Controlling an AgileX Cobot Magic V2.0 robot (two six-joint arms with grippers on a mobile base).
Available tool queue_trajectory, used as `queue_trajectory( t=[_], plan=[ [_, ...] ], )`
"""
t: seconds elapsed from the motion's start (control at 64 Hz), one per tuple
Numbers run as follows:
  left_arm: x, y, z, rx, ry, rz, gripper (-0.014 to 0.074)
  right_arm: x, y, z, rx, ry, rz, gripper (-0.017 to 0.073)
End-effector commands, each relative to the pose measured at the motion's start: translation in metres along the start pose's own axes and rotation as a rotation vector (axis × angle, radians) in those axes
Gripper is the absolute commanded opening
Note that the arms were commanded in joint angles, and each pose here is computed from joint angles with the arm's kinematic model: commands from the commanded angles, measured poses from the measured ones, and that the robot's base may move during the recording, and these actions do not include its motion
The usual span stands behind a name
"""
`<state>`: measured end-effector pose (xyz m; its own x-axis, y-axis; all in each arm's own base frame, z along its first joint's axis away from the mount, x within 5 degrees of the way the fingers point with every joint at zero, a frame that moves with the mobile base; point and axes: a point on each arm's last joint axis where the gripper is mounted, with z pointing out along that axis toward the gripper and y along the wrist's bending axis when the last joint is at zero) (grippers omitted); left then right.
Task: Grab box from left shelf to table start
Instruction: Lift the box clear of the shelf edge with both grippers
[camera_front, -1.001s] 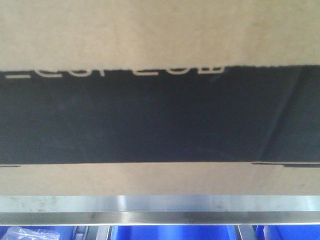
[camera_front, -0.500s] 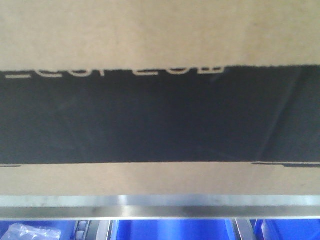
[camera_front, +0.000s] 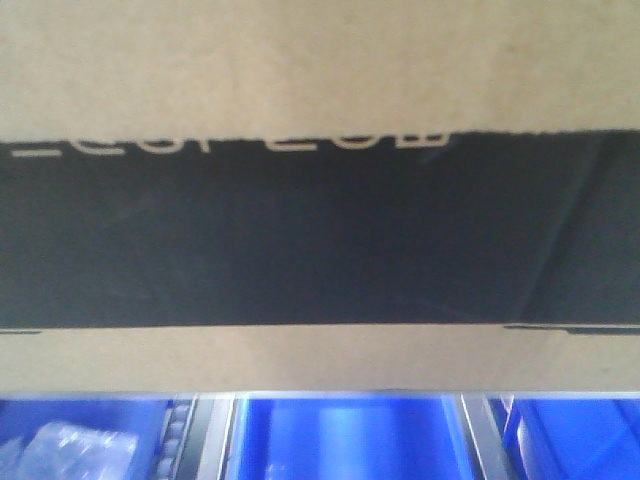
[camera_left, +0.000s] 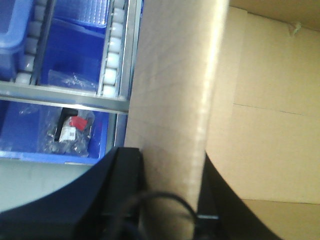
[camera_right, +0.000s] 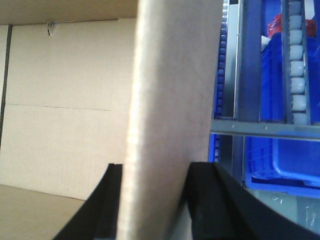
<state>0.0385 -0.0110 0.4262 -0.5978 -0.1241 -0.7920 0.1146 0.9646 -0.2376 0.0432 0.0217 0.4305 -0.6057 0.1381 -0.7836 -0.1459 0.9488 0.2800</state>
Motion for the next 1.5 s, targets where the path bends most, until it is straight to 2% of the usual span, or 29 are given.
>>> queue_trajectory(
  t=[0.0, 1.485],
  plan=[
    [0.0031, -0.0020, -0.0106, 0.019, 0.042, -0.047, -0.0013, -0.0048, -0.0023, -0.0050, 0.044, -0.027, -0.015, 0.0022],
    [0.0031, -0.0020, -0.0106, 0.019, 0.042, -0.047, -0.0013, -0.0028, -0.0027, -0.0052, 0.047, -0.007, -0.015, 0.0022]
  ],
)
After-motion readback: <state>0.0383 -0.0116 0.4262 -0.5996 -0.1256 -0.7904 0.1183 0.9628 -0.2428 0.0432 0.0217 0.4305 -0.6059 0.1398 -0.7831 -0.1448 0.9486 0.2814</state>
